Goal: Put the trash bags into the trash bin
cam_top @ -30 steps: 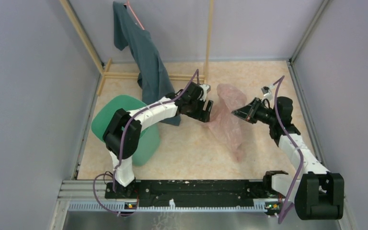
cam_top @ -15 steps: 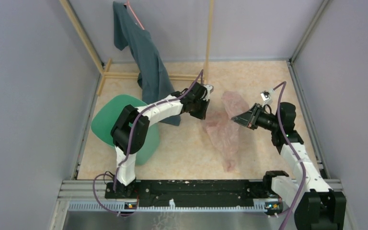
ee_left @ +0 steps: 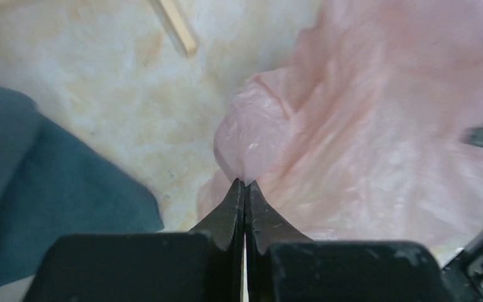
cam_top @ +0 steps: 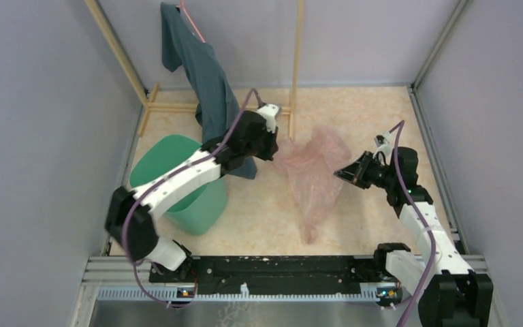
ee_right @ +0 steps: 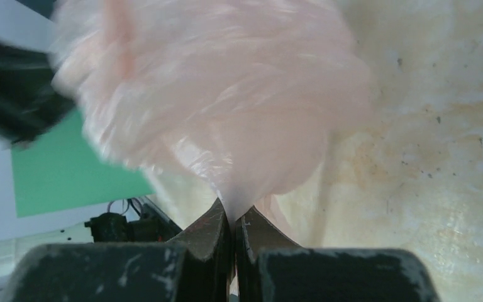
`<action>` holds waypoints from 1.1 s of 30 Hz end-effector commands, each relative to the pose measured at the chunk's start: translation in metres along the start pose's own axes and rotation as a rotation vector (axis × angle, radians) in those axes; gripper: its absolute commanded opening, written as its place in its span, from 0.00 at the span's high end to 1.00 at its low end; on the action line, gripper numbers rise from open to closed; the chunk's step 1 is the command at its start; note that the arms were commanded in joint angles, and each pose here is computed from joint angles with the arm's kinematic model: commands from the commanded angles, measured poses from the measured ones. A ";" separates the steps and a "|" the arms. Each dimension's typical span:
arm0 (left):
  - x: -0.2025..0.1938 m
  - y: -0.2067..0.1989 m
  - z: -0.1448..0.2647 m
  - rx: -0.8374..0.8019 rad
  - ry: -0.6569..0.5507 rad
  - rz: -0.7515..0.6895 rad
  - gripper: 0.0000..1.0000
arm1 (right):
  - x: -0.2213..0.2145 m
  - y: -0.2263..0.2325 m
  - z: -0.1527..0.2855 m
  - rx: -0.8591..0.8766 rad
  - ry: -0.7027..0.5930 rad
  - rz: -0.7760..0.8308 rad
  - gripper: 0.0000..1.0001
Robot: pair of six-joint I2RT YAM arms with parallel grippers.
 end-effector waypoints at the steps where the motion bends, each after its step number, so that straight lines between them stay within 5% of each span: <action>1: 0.072 -0.001 0.095 -0.007 -0.489 -0.038 1.00 | -0.002 -0.016 -0.011 -0.011 0.008 -0.062 1.00; 4: 0.085 -0.010 0.133 -0.068 -0.671 -0.079 1.00 | -0.007 -0.016 -0.014 0.026 0.033 -0.069 0.92; 9: 0.091 -0.020 0.160 -0.134 -0.774 -0.120 1.00 | -0.018 -0.014 -0.020 -0.096 0.100 0.060 0.62; 12: 0.092 -0.021 0.157 -0.136 -0.754 -0.120 1.00 | -0.001 -0.012 -0.002 -0.263 0.007 0.160 0.51; 16: 0.090 -0.018 0.151 -0.115 -0.729 -0.112 1.00 | 0.028 0.015 0.035 -0.328 -0.182 0.276 0.21; 25: 0.086 -0.019 0.150 -0.125 -0.728 -0.153 1.00 | 0.021 0.077 0.017 -0.143 -0.017 0.482 0.02; 33: 0.086 -0.028 0.150 -0.181 -0.728 -0.170 1.00 | 0.005 0.070 -0.056 -0.124 0.003 0.468 0.01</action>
Point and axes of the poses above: each gripper's point midway between its finger pads, its own z axis back along the fingers, its own y axis along the line the jaws close on, x = y × z, the point moved 3 cm from there along z, back along the fingers, and after that the axes turned 11 degrees about -z, right-handed, at the moved point
